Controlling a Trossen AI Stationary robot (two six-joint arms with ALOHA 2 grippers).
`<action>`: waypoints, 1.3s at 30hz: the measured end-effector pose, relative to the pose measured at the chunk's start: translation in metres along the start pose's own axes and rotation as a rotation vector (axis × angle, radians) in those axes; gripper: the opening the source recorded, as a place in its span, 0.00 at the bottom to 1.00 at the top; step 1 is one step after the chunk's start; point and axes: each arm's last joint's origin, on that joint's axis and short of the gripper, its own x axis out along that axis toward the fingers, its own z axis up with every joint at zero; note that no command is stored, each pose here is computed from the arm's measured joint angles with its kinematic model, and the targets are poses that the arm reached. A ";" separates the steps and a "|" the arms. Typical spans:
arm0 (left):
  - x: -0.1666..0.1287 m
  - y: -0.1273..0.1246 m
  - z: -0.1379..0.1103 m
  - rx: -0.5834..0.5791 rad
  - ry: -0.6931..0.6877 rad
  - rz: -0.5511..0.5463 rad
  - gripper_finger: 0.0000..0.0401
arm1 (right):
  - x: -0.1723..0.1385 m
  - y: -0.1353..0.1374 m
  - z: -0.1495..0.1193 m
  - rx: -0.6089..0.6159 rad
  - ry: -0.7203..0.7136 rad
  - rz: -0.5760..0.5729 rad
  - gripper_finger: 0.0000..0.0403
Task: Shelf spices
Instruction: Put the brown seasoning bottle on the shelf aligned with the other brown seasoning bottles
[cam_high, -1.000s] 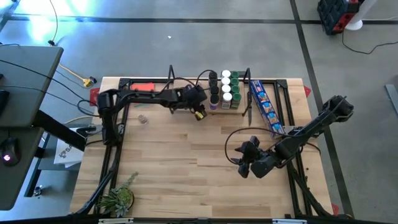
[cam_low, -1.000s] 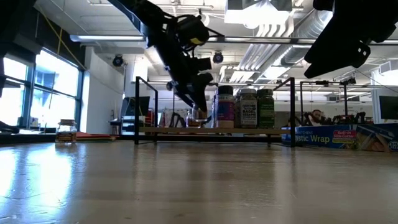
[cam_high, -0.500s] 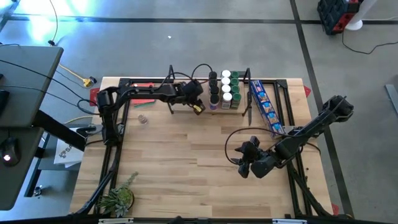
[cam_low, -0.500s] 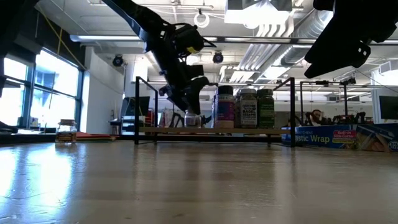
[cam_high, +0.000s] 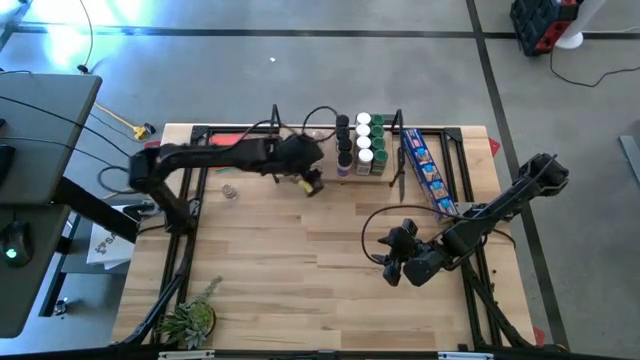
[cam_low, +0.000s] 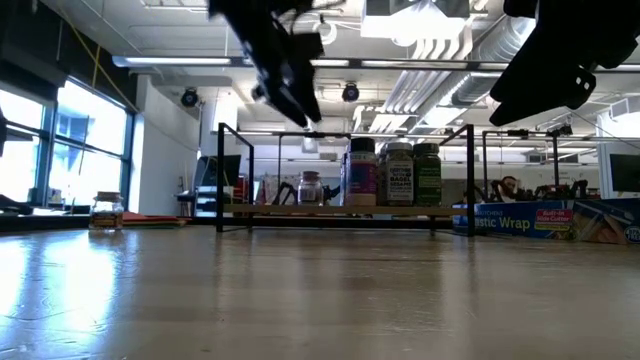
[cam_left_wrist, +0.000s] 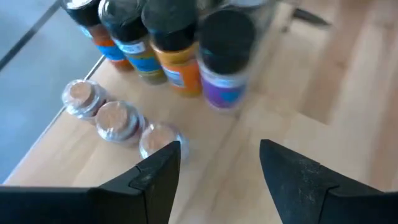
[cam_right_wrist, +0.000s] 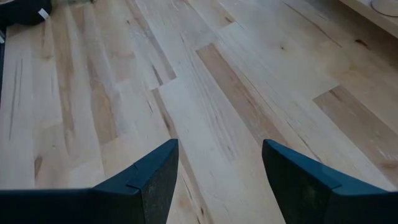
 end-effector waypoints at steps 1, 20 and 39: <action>-0.013 -0.004 -0.001 0.016 -0.001 -0.004 0.54 | 0.000 0.000 0.000 0.000 0.001 0.000 0.56; -0.118 0.018 -0.156 -0.252 0.500 0.365 0.55 | 0.000 0.000 0.000 -0.019 -0.002 -0.001 0.56; -0.052 0.077 -0.206 -0.388 0.597 0.327 0.76 | 0.001 -0.001 0.001 -0.005 -0.002 -0.005 0.56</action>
